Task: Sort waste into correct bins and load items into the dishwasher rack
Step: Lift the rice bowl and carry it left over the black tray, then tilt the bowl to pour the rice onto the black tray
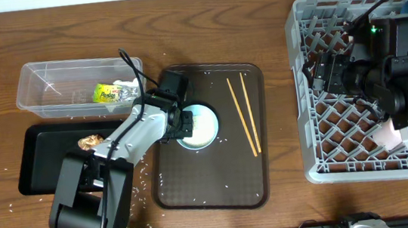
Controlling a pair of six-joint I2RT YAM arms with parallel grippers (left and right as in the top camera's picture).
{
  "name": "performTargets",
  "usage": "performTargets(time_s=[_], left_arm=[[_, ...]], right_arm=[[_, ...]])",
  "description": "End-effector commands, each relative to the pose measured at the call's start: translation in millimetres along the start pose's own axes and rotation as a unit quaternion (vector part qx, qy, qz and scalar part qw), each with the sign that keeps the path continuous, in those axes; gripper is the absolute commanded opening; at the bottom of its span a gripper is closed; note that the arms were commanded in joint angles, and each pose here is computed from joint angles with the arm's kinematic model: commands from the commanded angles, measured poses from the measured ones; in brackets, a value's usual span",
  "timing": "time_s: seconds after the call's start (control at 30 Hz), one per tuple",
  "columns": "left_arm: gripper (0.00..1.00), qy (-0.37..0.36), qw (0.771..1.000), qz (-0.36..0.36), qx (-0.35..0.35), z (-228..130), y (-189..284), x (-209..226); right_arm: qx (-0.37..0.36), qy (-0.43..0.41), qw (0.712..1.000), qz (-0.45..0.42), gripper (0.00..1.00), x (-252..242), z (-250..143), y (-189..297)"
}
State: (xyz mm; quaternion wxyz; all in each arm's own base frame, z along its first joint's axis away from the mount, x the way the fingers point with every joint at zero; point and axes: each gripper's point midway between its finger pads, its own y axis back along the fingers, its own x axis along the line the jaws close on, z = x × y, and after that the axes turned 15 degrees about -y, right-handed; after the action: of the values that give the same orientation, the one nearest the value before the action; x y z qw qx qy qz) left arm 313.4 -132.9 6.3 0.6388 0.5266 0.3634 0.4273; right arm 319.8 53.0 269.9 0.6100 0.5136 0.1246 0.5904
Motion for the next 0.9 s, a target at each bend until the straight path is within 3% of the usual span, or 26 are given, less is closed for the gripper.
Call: performTargets(time_s=[0.0,0.17,0.37,0.57,0.87], left_arm=[[0.06,-0.003,1.000,0.014,0.016,-8.4,-4.5,6.1],[0.06,-0.015,0.999,0.017,0.023,-6.9,25.7,7.5],[0.06,-0.015,0.997,0.077,0.015,-11.1,94.5,28.0],[0.06,0.014,0.992,0.128,0.008,-40.1,150.1,59.0],[0.06,0.158,0.937,0.306,0.055,-108.5,206.6,161.4]], right_arm=[[-0.008,-0.004,1.000,-0.006,0.82,-4.3,6.7,2.0],[-0.008,-0.004,1.000,-0.006,0.82,-4.4,6.6,2.0],[-0.008,-0.004,1.000,-0.006,0.83,-4.3,6.6,2.0],[-0.008,-0.004,1.000,-0.006,0.85,-4.3,6.6,2.0],[-0.008,-0.003,1.000,-0.006,0.86,-4.3,6.6,2.0]])
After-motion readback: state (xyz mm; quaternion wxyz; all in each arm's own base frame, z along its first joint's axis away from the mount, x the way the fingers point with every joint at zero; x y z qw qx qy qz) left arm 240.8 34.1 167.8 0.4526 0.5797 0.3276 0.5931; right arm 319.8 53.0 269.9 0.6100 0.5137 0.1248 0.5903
